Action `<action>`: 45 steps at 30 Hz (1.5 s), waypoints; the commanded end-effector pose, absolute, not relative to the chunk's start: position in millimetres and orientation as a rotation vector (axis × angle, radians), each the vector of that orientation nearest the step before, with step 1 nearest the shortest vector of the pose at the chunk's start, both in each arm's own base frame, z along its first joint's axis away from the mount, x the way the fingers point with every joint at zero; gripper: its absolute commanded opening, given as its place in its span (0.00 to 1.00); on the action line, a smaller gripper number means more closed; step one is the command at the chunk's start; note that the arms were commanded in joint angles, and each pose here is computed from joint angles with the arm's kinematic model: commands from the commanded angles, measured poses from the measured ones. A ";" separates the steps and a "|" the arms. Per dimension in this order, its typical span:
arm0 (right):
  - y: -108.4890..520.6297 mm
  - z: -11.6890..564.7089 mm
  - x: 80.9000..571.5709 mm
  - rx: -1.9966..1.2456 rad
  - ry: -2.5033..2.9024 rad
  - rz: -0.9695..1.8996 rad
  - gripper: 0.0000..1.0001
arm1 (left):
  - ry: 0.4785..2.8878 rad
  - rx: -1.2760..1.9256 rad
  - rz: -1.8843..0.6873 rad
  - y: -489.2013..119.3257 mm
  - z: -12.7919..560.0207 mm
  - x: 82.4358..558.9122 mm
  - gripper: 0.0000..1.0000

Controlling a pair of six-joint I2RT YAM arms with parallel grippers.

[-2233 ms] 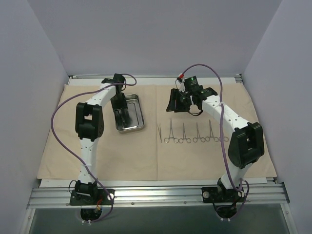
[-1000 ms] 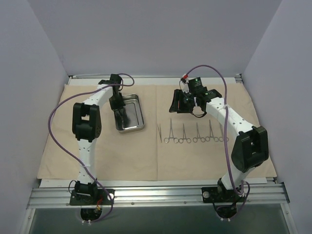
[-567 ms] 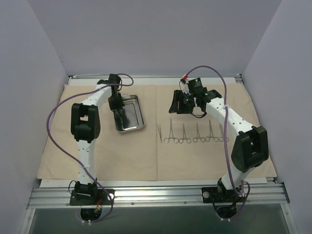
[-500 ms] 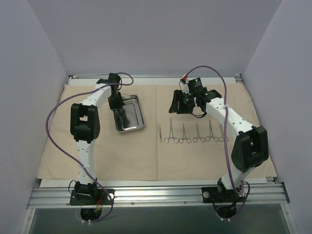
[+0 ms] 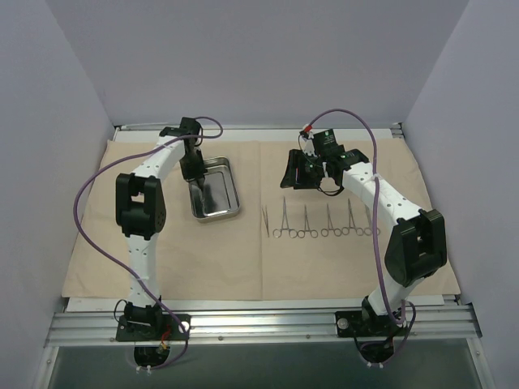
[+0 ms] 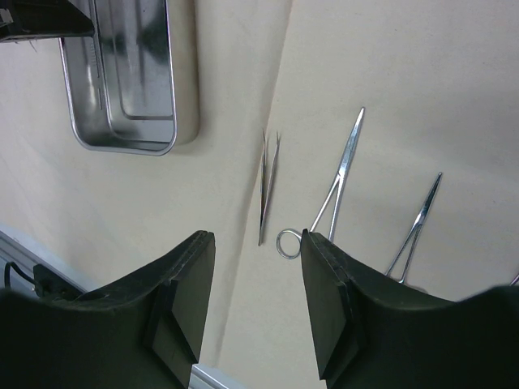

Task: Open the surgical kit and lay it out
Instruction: Pick up the medical item from the container, then place the medical item in the surgical kit.

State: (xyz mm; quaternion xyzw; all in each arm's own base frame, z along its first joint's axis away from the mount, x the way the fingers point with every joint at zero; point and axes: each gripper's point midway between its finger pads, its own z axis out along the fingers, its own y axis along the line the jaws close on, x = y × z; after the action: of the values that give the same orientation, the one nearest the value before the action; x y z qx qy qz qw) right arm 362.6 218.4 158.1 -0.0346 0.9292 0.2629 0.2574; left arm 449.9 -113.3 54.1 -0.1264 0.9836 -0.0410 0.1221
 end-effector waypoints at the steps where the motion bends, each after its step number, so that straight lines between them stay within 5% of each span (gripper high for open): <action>1: 216.9 171.5 362.5 -0.112 2.478 0.728 0.47 | 2.753 -0.303 -0.229 -131.2 126.0 455.1 0.02; 17: 180.1 182.0 357.0 -0.013 2.465 0.677 0.47 | 2.742 -0.038 -0.381 -239.7 176.2 404.0 0.02; 27: 129.5 194.7 353.4 0.116 2.433 0.636 0.47 | 2.811 0.171 -0.342 -298.5 136.3 371.6 0.02; 45: 123.4 194.0 337.7 0.155 2.446 0.638 0.47 | 2.912 0.044 -0.262 -298.3 56.3 358.0 0.02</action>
State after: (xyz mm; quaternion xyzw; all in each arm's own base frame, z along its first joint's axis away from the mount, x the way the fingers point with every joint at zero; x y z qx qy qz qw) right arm 348.0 123.9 183.6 0.0645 0.9241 0.2364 0.2934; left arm 345.4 -292.7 64.7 0.0295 0.9921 -0.0845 0.0879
